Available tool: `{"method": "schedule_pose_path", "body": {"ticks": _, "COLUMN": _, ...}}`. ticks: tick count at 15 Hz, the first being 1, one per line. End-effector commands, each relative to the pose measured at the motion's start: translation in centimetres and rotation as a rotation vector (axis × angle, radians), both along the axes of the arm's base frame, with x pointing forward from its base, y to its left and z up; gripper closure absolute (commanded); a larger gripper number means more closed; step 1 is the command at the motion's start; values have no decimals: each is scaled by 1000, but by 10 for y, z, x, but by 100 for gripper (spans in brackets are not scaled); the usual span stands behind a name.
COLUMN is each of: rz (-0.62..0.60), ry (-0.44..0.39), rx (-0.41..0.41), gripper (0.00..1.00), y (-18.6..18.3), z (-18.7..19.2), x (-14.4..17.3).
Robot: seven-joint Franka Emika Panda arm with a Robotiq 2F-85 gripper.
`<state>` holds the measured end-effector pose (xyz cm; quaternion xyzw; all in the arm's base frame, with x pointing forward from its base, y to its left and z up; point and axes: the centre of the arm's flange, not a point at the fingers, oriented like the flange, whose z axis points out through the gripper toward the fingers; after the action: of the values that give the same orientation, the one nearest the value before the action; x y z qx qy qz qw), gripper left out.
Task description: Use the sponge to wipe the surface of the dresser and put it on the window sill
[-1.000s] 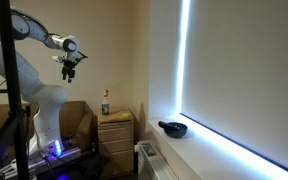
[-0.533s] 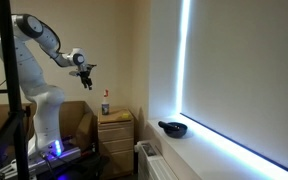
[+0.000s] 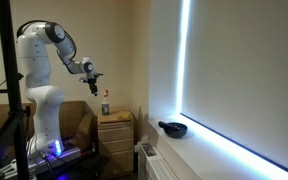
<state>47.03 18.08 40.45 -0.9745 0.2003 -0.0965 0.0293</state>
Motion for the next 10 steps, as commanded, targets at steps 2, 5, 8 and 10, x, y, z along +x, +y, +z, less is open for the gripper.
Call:
{"method": "schedule_pose_path", "body": {"ticks": 2, "rz": 90, "ry": -7, "rx": -151, "gripper": 0, "y": -15, "z": -47, "x": 37}}
{"method": "schedule_pose_path", "body": {"ticks": 5, "rz": 163, "ry": -115, "rx": -310, "gripper": 0, "y": -36, "z": -81, "x": 80}}
{"method": "schedule_pose_path", "body": {"ticks": 8, "rz": 148, "ry": -261, "rx": -380, "gripper": 0, "y": -43, "z": -78, "x": 115}}
{"method": "schedule_pose_path", "body": {"ticks": 10, "rz": 37, "ry": -250, "rx": -307, "gripper": 0, "y": -31, "z": -73, "x": 132}}
